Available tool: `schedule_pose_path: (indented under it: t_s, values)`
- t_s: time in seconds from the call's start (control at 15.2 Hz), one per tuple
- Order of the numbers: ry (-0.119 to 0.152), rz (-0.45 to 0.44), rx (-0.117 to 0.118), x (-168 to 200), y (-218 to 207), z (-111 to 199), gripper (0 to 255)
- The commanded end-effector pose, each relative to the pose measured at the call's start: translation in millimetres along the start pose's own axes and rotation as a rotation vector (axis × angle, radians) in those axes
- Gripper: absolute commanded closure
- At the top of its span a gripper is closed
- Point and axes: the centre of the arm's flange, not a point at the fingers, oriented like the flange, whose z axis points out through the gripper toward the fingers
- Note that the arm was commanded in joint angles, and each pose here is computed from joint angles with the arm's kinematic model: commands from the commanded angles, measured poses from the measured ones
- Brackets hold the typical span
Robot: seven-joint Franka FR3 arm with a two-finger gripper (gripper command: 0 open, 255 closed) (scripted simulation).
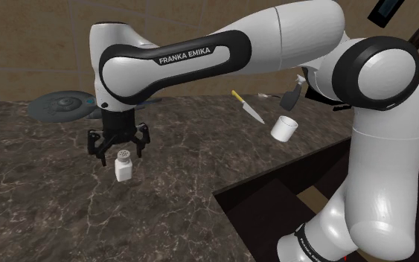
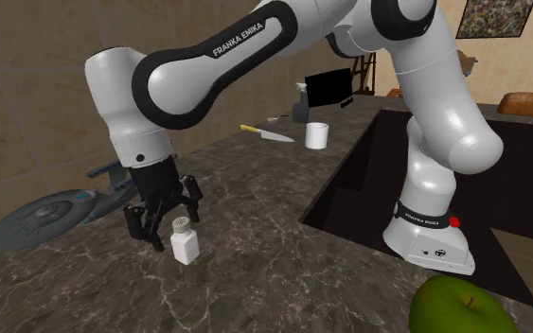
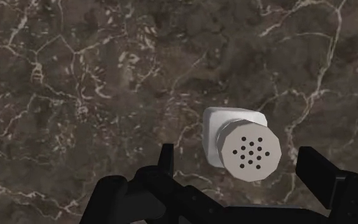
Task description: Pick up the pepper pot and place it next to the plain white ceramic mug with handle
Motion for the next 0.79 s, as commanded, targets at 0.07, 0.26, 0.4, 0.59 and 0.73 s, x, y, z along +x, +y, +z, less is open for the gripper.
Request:
schedule_pose_path:
  t_s: [0.07,0.26,0.4,0.59,0.73]
  values:
    - [0.000,0.000,0.000,-0.5,0.4,2.7,0]
    - [0.000,0.000,0.000,-0.5,0.3,2.7,0]
    - [0.000,0.000,0.000,-0.5,0.3,2.7,0]
    - [0.000,0.000,0.000,-0.5,0.3,2.7,255]
    - [0.000,0.000,0.000,-0.5,0.3,2.7,255]
